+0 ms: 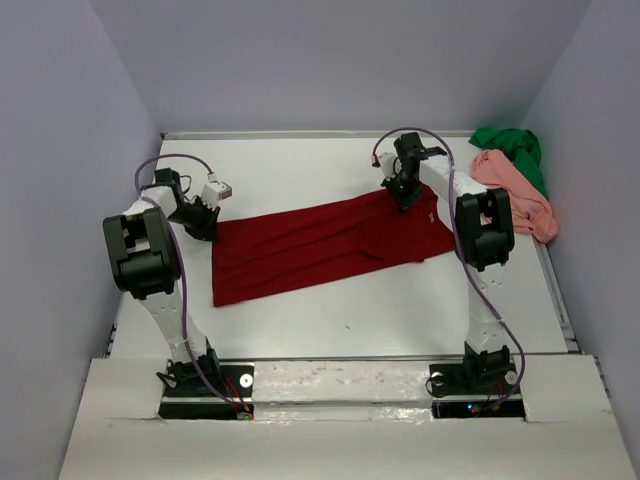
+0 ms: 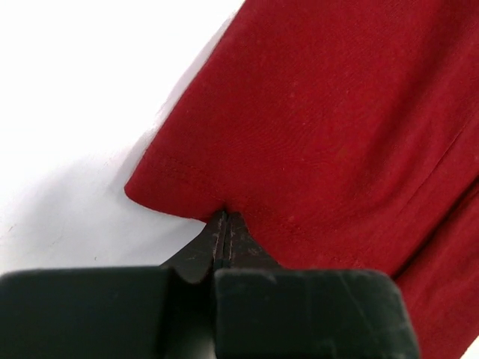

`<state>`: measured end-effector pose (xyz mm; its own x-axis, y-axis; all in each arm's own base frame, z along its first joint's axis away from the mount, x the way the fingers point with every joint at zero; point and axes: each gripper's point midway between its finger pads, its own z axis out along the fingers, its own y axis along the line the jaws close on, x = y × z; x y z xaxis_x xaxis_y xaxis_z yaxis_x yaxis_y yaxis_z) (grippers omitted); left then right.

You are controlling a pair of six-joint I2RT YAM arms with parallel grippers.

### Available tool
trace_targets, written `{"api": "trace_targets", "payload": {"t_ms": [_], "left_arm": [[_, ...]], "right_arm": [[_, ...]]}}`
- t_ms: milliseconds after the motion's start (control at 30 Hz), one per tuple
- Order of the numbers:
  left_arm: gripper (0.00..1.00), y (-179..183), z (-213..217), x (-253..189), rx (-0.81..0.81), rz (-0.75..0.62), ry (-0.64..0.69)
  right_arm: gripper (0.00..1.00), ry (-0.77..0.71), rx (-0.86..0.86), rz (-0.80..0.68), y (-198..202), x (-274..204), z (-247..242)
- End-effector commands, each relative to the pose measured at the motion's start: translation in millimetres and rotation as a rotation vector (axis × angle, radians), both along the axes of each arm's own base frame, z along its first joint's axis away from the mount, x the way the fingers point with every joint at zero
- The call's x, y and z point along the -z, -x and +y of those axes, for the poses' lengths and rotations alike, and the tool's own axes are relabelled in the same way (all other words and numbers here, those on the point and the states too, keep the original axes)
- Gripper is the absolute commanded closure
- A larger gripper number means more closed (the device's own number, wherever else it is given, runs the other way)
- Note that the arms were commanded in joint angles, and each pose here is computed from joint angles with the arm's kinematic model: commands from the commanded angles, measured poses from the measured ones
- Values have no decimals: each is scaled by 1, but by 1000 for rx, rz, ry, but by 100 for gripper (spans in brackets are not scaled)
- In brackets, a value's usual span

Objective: Fold and stack the t-shirts
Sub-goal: Fold the other side of the tshirt into a rectangle

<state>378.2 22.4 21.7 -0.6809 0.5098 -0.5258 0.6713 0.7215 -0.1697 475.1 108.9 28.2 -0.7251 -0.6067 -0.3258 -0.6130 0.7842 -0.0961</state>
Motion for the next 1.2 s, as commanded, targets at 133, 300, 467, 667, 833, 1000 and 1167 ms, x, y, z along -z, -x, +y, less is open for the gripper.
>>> {"api": "trace_targets", "payload": {"t_ms": [133, 300, 467, 667, 833, 1000, 1167], "left_arm": [[100, 3, -8, -11, 29, -21, -13], [100, -4, -6, -31, 34, -70, -34], [100, -9, 0, -46, 32, -92, -66], [100, -12, 3, -56, 31, -118, -89], [100, -14, 5, -57, 29, -113, -96], [100, -16, 6, -55, 33, -113, -105], [100, -20, 11, -54, 22, -123, -129]], "right_arm": [[100, 103, 17, 91, 13, 34, -27], [100, 100, 16, 92, 13, 34, -26], [100, 105, 17, 94, 13, 34, -27], [100, 98, 17, 92, 12, 32, -26], [100, 103, 15, 94, 12, 33, -26], [100, 109, 14, 93, 11, 33, -27], [100, 118, 15, 89, 9, 34, -29]]}}
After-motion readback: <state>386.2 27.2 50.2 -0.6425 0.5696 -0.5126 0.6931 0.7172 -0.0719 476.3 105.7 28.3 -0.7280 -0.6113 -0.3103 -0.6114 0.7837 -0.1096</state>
